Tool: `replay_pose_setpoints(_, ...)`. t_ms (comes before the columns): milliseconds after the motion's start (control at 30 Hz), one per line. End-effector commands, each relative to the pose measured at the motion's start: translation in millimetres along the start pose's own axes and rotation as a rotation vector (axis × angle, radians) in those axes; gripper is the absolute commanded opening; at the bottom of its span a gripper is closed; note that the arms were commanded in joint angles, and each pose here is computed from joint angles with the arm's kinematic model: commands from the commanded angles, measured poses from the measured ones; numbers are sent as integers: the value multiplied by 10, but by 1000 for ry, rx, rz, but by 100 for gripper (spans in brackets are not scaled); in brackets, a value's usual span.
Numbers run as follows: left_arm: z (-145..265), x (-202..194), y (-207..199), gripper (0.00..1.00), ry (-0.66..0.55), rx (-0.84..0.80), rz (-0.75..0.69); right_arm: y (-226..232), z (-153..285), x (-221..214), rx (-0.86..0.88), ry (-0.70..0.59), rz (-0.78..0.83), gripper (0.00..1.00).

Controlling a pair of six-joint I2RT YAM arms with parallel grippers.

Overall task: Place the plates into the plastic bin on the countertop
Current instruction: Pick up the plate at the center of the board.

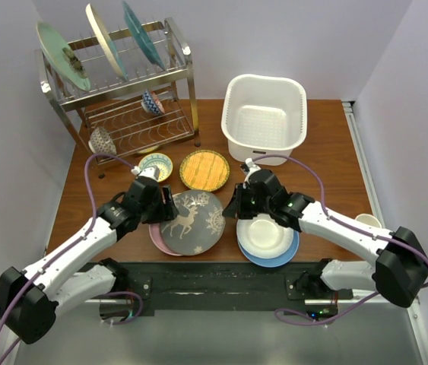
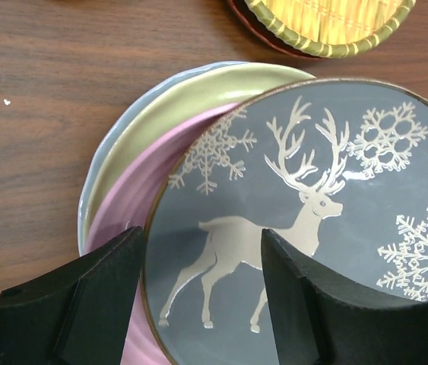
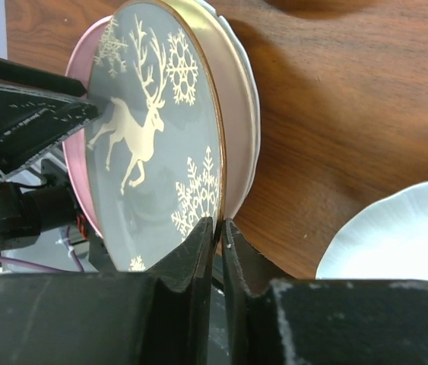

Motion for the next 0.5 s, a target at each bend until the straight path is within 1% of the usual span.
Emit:
replay_pose_setpoints(0, -94, -123, 25, 67, 34, -21, -16, -11, -111, -23, 15, 37, -19, 18)
replay_pose_setpoints(67, -112, -152, 33, 66, 39, -21, -14, -45, -184, -45, 20, 46, -37, 19)
replay_pose_setpoints(100, -121, -159, 34, 66, 41, -22, -15, -47, -204, -62, 31, 59, -42, 24)
replay_pose_setpoints(200, -129, -169, 35, 66, 49, -24, -19, -74, -282, -86, 43, 77, -65, 29)
replay_pose_setpoints(467, -126, -159, 35, 66, 45, -23, -23, -41, -306, -78, 67, 83, -72, 29)
Point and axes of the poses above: each gripper's point midway between its finger pads, its own z axis back along the fingers, its own y axis along the line the jaws close on, x = y × z, the point moved 10 cm from there along z, back along the fingers, and after that the axes turned 14 degrees about -z, right-handed, at the moved point
